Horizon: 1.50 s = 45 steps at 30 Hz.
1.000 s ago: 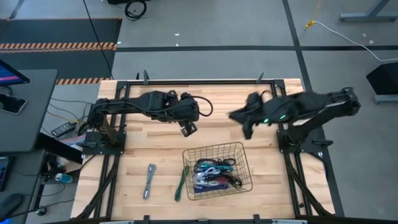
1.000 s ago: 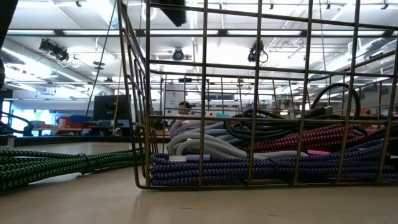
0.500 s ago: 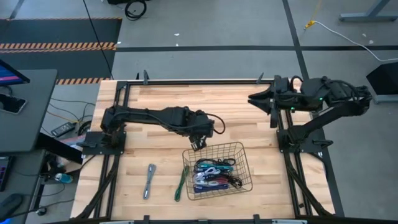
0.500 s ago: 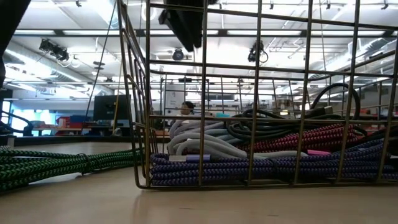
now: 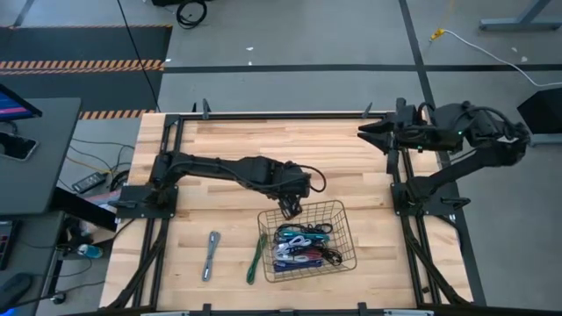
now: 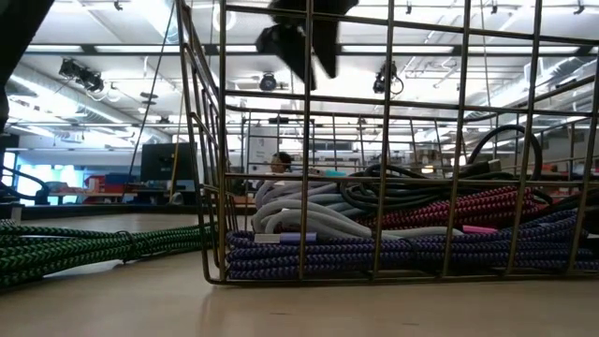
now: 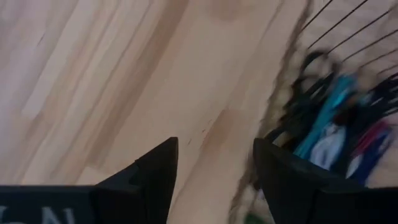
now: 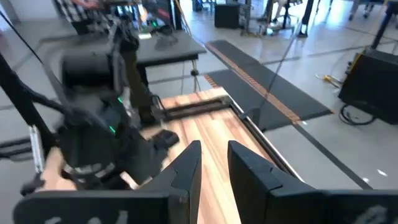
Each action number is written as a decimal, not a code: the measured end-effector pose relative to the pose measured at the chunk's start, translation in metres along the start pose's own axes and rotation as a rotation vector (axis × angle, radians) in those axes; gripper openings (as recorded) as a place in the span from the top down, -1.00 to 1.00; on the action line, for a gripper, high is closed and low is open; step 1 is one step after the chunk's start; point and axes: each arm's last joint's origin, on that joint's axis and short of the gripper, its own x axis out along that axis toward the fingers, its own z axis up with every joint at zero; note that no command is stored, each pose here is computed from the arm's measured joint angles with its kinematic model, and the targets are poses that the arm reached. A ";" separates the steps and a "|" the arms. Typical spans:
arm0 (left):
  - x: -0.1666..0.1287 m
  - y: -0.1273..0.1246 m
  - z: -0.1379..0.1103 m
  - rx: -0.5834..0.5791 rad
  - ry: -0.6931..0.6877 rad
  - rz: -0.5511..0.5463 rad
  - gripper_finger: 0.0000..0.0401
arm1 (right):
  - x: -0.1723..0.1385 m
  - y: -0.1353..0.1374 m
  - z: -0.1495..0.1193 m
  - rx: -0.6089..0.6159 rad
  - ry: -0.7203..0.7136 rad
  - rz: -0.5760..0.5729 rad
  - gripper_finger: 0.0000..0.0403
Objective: Pick and place USB-C Cables
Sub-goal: Move the wire basket to the middle of the table
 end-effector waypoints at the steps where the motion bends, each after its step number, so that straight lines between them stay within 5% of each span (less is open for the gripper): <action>1: 0.000 -0.002 0.001 -0.001 -0.014 -0.014 -0.06 | 0.000 -0.001 -0.001 -0.002 0.011 -0.007 0.58; 9: 0.008 -0.011 -0.001 0.060 -0.009 -0.030 0.09 | 0.001 -0.006 -0.005 -0.006 0.050 -0.044 0.58; 18: 0.008 -0.020 -0.007 0.130 0.000 -0.033 0.93 | 0.003 -0.007 -0.005 -0.002 0.052 -0.060 0.58; 28: 0.006 -0.024 -0.011 0.255 0.008 -0.040 0.98 | 0.003 -0.007 -0.005 0.023 0.052 -0.060 0.58; 45: 0.018 -0.038 -0.019 0.365 0.140 -0.284 1.00 | 0.002 -0.008 -0.006 0.030 0.057 -0.070 0.58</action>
